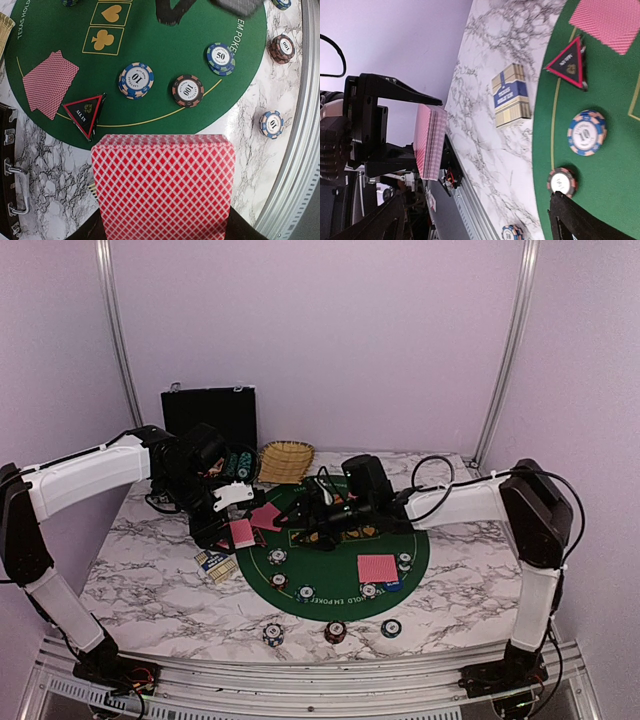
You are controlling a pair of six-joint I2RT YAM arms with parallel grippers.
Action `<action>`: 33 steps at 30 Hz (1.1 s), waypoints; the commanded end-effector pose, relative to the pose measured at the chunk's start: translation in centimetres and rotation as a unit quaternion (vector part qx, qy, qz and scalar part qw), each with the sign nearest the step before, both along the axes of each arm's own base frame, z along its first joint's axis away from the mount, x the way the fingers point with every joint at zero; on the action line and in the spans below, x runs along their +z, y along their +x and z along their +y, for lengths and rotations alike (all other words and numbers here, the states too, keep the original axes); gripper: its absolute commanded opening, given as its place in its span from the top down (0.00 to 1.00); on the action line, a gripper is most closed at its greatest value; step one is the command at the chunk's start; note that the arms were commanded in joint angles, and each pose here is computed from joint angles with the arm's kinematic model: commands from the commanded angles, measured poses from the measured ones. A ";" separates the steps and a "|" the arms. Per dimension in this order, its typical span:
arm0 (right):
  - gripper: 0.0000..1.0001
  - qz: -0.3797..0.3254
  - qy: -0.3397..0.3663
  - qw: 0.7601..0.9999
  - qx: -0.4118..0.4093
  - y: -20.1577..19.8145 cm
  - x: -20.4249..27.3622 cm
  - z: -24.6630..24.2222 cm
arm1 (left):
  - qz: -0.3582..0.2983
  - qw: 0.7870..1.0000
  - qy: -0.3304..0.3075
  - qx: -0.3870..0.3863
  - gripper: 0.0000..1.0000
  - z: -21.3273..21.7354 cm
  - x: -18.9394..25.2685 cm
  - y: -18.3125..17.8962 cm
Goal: Distribute texas hold em gaming equipment
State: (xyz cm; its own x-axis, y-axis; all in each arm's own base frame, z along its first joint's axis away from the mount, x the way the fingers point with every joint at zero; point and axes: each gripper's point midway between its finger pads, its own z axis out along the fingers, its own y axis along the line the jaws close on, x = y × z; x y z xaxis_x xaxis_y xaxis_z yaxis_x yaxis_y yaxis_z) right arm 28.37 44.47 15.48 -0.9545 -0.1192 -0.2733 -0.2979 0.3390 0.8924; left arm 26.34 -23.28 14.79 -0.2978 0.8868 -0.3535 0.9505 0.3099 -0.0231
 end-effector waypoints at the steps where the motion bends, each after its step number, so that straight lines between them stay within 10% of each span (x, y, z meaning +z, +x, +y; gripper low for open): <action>1: 0.01 -0.006 0.074 0.996 0.042 -0.9 3.5 4.2 | 0.001 1.000 -0.012 0.002 1.00 -0.3 0.8 0.0; 33: 0.04 0.054 0.132 0.984 0.107 -2.8 1.5 11.0 | -0.003 1.000 -0.019 0.004 1.00 -0.7 1.3 0.5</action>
State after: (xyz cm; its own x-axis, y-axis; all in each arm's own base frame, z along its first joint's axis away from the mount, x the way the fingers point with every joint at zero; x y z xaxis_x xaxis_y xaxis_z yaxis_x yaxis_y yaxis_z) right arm 25.85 54.29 15.38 -0.9499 -0.2482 -0.1900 -0.2215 0.1054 0.9695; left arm 26.69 -23.28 15.08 -0.3198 0.8760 -0.3609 0.9425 0.3332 -0.0264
